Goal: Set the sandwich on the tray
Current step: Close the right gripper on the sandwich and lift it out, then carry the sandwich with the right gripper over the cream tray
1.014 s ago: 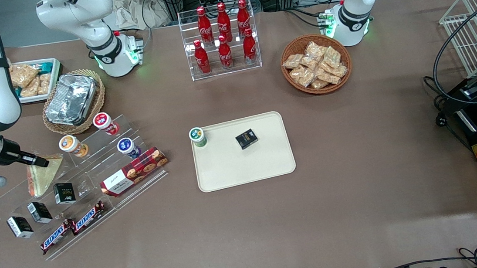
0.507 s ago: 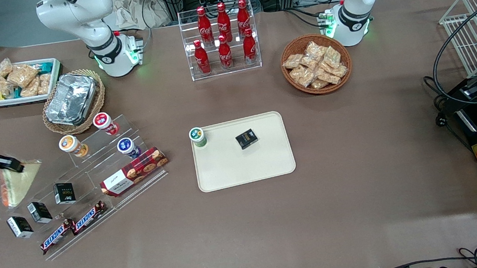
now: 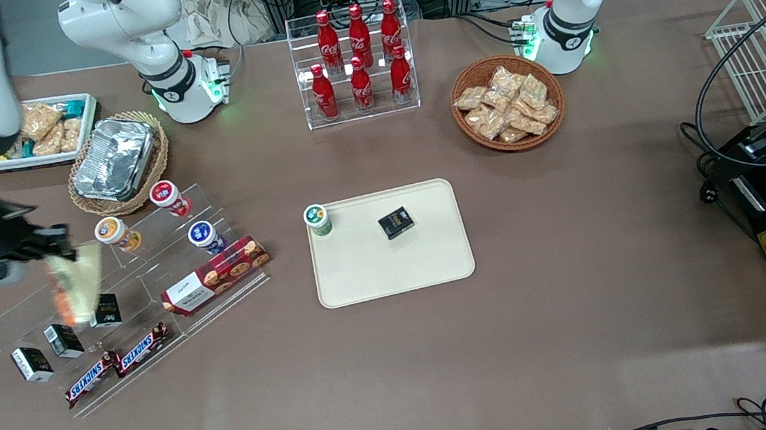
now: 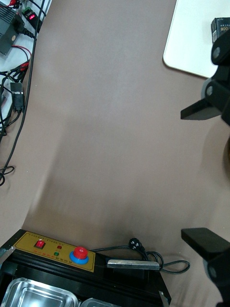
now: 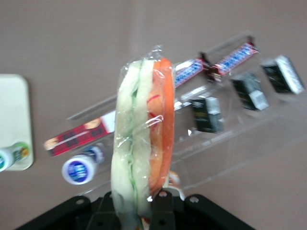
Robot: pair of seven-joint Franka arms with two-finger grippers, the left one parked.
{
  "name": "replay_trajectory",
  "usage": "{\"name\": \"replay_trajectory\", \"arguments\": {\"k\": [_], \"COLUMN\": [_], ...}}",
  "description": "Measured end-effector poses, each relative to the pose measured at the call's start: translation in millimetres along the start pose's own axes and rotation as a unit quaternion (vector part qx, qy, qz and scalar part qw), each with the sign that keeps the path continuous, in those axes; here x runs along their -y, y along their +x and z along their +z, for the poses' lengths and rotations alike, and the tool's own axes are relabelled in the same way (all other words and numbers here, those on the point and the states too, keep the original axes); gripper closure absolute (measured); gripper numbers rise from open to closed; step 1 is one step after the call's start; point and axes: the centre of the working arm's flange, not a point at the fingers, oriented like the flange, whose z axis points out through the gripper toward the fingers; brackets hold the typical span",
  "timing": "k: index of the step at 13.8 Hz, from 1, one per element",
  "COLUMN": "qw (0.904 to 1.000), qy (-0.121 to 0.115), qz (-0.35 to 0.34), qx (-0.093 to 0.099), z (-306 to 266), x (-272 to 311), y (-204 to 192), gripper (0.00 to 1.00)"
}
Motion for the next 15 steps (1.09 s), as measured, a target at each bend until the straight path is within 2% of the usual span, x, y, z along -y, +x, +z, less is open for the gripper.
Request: {"name": "replay_trajectory", "arguments": {"k": [3, 6, 11, 15], "qw": [0.9972, 0.9894, 0.9655, 0.9493], "qy": [0.001, 0.002, 0.005, 0.019], "qz": [-0.074, -0.145, -0.260, -0.311], "qx": [-0.001, -0.003, -0.014, -0.039], "z": [-0.7, 2.6, 25.8, 78.1], "x": [90.9, 171.7, 305.0, 348.4], "y": [4.9, -0.4, -23.1, -9.0], "gripper": [0.80, 0.80, 0.80, 0.80]}}
